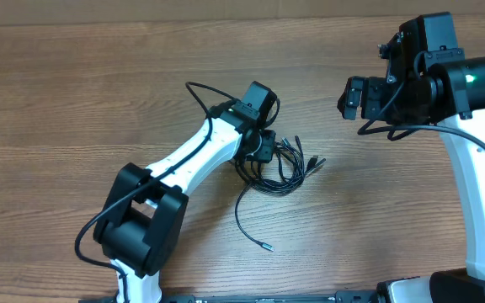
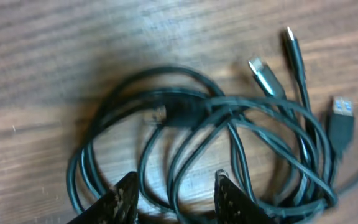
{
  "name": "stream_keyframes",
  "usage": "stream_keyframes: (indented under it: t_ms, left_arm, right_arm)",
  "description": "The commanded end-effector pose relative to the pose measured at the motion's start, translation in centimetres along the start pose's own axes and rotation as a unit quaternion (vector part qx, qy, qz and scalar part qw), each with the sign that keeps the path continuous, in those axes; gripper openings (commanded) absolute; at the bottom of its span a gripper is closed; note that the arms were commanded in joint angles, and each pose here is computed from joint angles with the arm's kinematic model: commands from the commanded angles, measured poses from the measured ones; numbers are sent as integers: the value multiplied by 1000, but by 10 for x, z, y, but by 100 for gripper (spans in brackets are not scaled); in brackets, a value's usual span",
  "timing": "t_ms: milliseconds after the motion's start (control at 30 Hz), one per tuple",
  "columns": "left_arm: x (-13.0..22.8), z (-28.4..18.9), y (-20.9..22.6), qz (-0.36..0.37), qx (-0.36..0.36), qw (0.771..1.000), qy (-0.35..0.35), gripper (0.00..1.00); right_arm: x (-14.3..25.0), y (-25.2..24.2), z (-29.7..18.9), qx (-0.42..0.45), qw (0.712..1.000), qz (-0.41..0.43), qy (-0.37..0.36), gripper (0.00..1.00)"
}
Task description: Untangle cables
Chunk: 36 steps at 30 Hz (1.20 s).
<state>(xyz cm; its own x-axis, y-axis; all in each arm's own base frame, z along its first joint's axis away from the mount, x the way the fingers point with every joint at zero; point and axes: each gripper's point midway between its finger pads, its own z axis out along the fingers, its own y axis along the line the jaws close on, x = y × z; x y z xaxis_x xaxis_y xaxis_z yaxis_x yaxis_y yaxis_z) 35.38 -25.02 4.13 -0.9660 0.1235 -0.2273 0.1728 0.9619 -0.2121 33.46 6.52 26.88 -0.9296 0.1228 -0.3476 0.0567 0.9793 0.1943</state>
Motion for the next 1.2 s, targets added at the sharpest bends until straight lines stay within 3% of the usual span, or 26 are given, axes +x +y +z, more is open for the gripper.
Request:
stream_keyframes:
  t_ms: [0, 333, 600, 700, 867, 1167]
  left_arm:
    - [6, 22, 11, -14, -41, 999, 7, 39]
    - [17, 50, 20, -16, -63, 997, 29, 33]
    - [28, 61, 15, -12, -62, 997, 45, 4]
    - [24, 57, 11, -12, -60, 997, 43, 4]
    - [-7, 11, 6, -25, -44, 998, 22, 4]
    - [-50, -106, -47, 12, 100, 994, -33, 4]
  right_arm:
    - [-1, -3, 1, 6, 1000, 2, -1, 100]
    - [-1, -3, 1, 6, 1000, 2, -2, 100]
    - [-1, -3, 1, 6, 1000, 2, -2, 100]
    - [-1, -3, 1, 5, 1000, 2, -1, 100]
    - [1, 11, 2, -34, 999, 1, 7, 100]
    - [1, 35, 21, -97, 994, 2, 44, 90]
